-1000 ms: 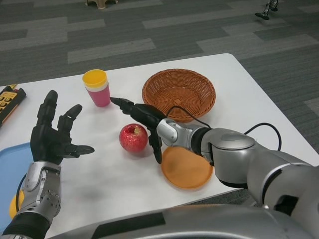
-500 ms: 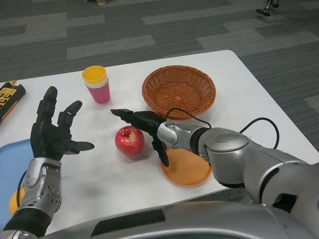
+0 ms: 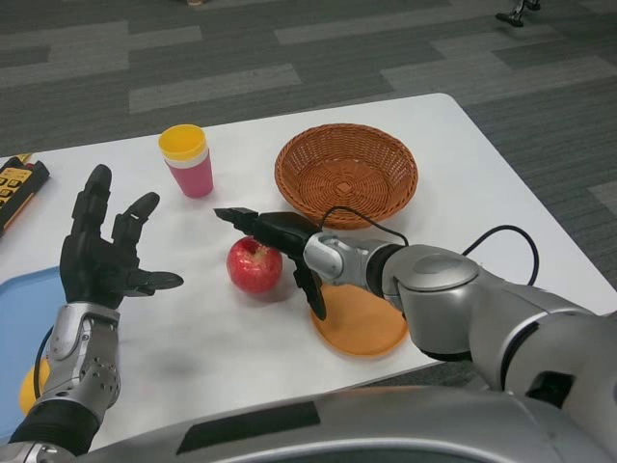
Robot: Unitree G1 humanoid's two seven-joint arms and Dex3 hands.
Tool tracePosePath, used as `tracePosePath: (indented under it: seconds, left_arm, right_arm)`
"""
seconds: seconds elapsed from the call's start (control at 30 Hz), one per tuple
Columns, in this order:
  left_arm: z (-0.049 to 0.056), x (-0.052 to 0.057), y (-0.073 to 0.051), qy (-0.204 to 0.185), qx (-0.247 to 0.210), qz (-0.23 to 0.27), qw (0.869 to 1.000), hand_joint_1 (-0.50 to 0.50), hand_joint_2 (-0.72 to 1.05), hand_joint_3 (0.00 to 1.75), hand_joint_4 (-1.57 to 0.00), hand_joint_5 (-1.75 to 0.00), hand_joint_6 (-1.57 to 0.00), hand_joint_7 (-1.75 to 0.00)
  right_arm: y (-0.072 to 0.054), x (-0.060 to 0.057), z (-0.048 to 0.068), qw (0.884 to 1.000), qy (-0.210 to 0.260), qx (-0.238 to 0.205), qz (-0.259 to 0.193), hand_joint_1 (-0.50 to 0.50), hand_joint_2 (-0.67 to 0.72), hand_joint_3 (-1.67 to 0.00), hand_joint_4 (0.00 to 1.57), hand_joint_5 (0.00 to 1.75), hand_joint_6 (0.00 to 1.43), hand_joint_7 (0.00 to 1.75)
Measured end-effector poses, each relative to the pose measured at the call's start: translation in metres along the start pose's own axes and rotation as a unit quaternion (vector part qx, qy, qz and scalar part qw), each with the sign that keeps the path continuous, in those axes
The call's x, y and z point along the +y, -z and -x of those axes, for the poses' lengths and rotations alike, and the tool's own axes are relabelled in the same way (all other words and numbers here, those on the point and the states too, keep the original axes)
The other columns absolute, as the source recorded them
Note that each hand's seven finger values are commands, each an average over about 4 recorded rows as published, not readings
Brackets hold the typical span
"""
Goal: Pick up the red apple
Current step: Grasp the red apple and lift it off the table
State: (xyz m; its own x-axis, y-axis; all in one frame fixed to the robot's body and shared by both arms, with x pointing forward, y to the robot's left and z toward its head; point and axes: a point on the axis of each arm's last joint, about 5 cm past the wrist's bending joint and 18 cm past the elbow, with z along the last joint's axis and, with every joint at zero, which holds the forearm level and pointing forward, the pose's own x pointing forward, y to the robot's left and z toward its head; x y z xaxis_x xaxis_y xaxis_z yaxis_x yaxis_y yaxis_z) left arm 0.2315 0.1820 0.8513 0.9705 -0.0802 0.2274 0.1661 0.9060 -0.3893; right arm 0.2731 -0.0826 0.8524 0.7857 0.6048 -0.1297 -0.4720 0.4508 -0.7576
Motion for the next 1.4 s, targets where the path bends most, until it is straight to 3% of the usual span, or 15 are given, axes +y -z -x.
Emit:
tracePosePath:
  seconds: [0.17, 0.4, 0.8, 1.07, 1.13, 1.4]
  left_arm:
    - [0.0, 0.0, 0.0, 0.0, 0.0, 0.0, 1.0, -0.01, -0.08, 0.0, 0.0, -1.03, 0.0, -0.28]
    - [0.0, 0.0, 0.0, 0.0, 0.0, 0.0, 1.0, -0.01, -0.02, 0.0, 0.0, -1.03, 0.0, -0.28]
    - [0.0, -0.001, 0.001, 0.002, 0.002, 0.001, 1.0, -0.01, -0.04, 0.0, 0.0, -1.03, 0.0, -0.28]
    - [0.001, -0.003, 0.003, 0.006, 0.007, 0.008, 1.0, -0.03, -0.02, 0.0, 0.0, -0.98, 0.0, -0.28]
    - [0.001, -0.003, 0.003, 0.006, 0.007, 0.009, 1.0, -0.03, -0.06, 0.0, 0.0, -1.03, 0.0, -0.28]
    - [0.001, -0.003, 0.003, 0.006, 0.007, 0.009, 1.0, -0.03, -0.02, 0.0, 0.0, -0.92, 0.0, -0.28]
  right_arm:
    - [-0.004, 0.0, -0.002, 1.0, 0.007, -0.01, -0.013, -0.46, 0.66, 0.0, 0.4, 0.0, 0.0, 0.0]
    - [-0.013, 0.004, -0.005, 0.999, 0.009, -0.034, -0.03, -0.46, 0.66, 0.0, 0.43, 0.0, 0.0, 0.0]
    - [-0.016, 0.014, -0.004, 0.999, -0.027, -0.047, -0.002, -0.46, 0.66, 0.0, 0.51, 0.0, 0.0, 0.0]
    - [-0.013, 0.014, -0.004, 0.999, -0.028, -0.036, 0.008, -0.46, 0.5, 0.0, 0.51, 0.0, 0.0, 0.0]
    - [-0.012, 0.014, -0.003, 0.999, -0.027, -0.033, 0.01, -0.46, 0.44, 0.0, 0.51, 0.0, 0.0, 0.0]
    - [-0.012, 0.014, -0.004, 0.999, -0.026, -0.029, 0.012, -0.46, 0.15, -0.06, 0.41, 0.0, 0.0, 0.0]
